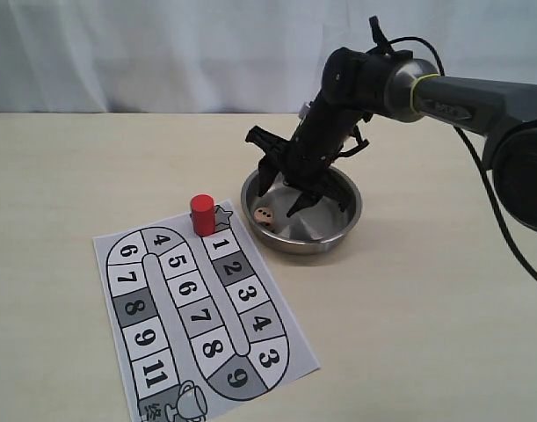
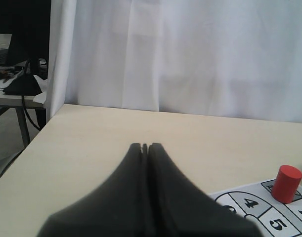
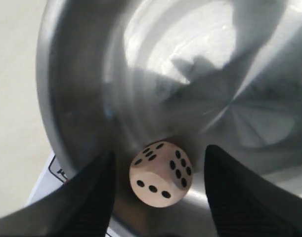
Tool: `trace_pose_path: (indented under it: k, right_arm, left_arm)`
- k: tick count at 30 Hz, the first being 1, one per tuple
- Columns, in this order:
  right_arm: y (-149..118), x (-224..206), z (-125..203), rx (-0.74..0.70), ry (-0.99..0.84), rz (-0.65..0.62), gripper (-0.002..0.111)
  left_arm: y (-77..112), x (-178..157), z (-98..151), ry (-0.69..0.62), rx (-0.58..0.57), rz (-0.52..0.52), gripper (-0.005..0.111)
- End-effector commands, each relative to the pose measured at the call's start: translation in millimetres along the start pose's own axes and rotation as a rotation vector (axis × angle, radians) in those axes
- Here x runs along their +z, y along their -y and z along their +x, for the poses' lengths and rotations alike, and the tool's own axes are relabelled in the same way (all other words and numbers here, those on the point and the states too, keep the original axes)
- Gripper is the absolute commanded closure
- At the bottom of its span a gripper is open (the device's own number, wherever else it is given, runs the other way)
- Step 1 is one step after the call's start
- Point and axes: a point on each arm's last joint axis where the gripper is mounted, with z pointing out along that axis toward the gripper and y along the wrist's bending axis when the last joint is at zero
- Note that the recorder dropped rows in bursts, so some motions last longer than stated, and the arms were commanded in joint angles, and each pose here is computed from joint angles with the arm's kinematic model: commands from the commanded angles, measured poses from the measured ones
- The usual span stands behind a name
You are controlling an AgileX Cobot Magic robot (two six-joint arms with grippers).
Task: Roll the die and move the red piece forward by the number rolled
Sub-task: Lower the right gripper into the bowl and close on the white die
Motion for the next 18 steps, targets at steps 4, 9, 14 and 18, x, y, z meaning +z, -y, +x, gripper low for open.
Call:
trace_pose_path:
  k: [4,9,14,18]
  right_arm:
    - [-3,2,7,0.010,0.010,0.028,0.057]
    - [-9,8,13,0.000,0.029,0.014,0.057]
    - [-7,13,15,-0.008,0.039,0.035,0.057]
    - [-6,16,14,-0.013,0.047,0.036,0.057]
  left_arm:
    - [0.5,0,-2,0.011,-0.003,0.007,0.107]
    - [0.5,0,-2,0.011,-0.003,0.007,0.107]
    - [0.5,0,-2,0.011,-0.003,0.007,0.107]
    - [0.5,0,-3,0.013,-0.003,0.008,0.107]
